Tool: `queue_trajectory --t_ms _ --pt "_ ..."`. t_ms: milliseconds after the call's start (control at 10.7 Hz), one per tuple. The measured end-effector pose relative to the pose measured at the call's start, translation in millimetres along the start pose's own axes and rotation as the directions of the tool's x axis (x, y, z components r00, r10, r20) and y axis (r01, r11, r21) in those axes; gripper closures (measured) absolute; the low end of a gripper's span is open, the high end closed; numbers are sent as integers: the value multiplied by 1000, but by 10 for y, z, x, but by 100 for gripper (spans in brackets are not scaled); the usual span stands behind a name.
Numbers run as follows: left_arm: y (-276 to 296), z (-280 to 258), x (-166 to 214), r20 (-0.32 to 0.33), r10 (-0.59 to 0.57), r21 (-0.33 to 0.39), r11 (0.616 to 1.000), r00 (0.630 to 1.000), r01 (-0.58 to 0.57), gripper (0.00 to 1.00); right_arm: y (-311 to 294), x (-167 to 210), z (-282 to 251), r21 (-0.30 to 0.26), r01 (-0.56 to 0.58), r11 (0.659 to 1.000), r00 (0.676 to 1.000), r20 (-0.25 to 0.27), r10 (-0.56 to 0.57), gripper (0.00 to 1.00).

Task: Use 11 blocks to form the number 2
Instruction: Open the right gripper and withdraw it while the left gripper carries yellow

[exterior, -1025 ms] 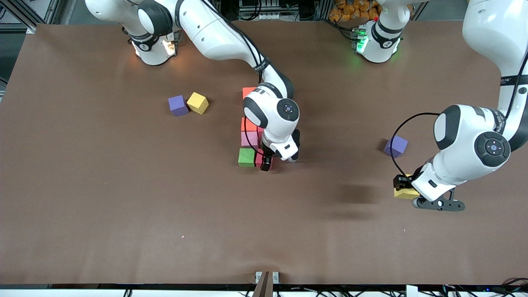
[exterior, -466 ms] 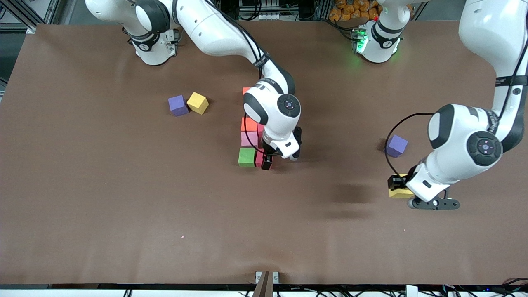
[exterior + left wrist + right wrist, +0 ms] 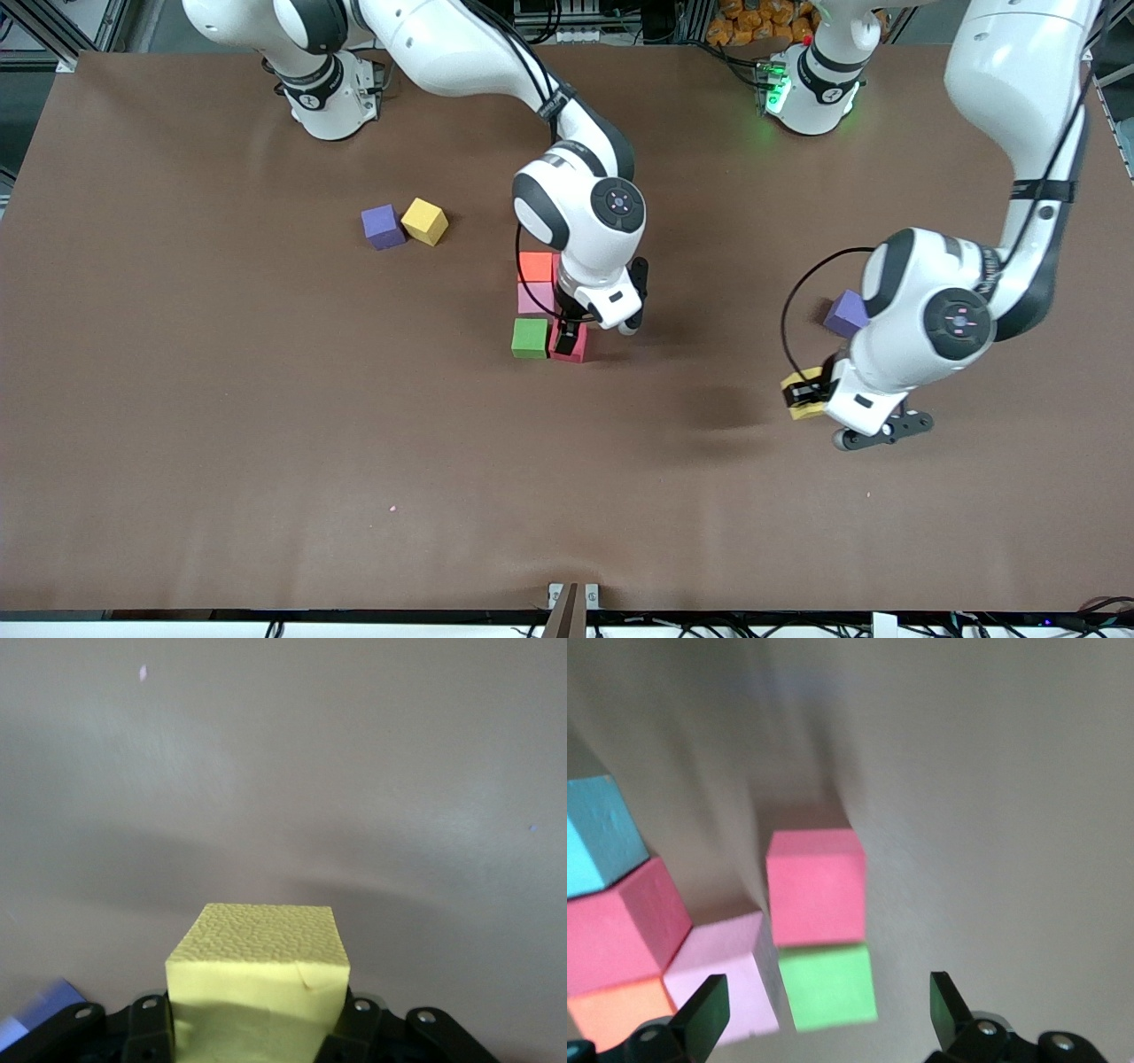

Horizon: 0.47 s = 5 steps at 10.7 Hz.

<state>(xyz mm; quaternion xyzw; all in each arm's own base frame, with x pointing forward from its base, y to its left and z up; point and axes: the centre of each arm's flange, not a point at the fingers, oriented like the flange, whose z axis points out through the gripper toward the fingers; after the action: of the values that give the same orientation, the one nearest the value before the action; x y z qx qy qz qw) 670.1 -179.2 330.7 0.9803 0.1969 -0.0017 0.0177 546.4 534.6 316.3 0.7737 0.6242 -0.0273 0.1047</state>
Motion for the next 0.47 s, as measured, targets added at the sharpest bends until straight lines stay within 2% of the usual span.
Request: queue_trajectory --t_ms 186,466 --pt "386 149 -324 18 -220 13 975 975 220 43 405 -322 -238 0 -67 998 997 -28 67 0" --pt "803 455 -723 32 -466 39 885 884 464 44 973 -852 -440 7 -167 986 985 -50 167 0"
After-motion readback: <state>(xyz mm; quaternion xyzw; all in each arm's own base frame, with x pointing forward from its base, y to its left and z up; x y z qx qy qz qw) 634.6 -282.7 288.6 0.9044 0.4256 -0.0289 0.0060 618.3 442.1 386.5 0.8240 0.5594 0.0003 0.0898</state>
